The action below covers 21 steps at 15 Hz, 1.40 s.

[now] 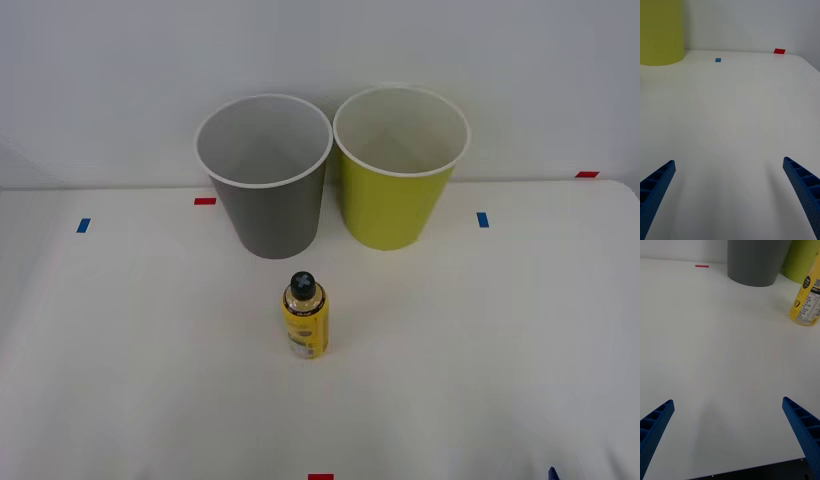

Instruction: Put cans in the gray bin and PET bottles in the light green bin.

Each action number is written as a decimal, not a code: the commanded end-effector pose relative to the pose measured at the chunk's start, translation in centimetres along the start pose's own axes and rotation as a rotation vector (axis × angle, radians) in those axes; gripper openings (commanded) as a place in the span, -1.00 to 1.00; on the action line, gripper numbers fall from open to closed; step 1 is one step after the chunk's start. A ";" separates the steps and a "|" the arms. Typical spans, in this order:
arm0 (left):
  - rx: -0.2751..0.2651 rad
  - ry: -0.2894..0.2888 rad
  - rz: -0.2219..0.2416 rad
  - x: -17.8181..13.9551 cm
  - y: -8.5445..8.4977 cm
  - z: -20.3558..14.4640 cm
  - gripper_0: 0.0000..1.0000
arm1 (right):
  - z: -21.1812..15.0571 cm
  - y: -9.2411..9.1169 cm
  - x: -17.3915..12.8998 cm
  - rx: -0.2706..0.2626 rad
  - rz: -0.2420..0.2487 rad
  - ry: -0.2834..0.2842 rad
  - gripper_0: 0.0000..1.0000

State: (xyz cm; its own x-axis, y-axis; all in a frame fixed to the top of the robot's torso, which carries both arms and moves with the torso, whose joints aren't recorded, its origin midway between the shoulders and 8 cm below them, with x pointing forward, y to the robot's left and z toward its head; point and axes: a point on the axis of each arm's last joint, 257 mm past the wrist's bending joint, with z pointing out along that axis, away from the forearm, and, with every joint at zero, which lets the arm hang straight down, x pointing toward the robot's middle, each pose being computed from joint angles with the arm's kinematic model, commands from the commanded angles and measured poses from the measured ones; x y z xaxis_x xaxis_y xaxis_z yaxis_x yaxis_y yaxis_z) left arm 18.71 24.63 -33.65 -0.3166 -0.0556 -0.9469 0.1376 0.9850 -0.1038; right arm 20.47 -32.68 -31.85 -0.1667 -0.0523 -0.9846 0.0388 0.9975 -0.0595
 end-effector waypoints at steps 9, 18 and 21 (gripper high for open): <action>0.000 0.000 0.000 0.0 0.0 0.0 1.00 | 0.0 0.0 0.0 0.000 0.000 0.000 1.00; 0.000 0.000 0.000 0.0 0.0 0.0 1.00 | 0.0 0.0 0.0 0.000 0.000 0.000 1.00; 0.000 0.000 0.000 0.0 0.0 0.0 1.00 | 0.0 0.0 0.0 0.000 0.000 0.000 1.00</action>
State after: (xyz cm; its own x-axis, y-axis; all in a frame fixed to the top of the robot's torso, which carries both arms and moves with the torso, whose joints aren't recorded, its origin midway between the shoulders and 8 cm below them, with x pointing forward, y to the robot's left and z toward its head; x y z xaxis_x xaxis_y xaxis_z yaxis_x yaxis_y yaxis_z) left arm 18.71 24.63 -33.65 -0.3166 -0.0556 -0.9469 0.1376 0.9850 -0.1038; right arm 20.47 -32.68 -31.85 -0.1667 -0.0523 -0.9846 0.0388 0.9975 -0.0595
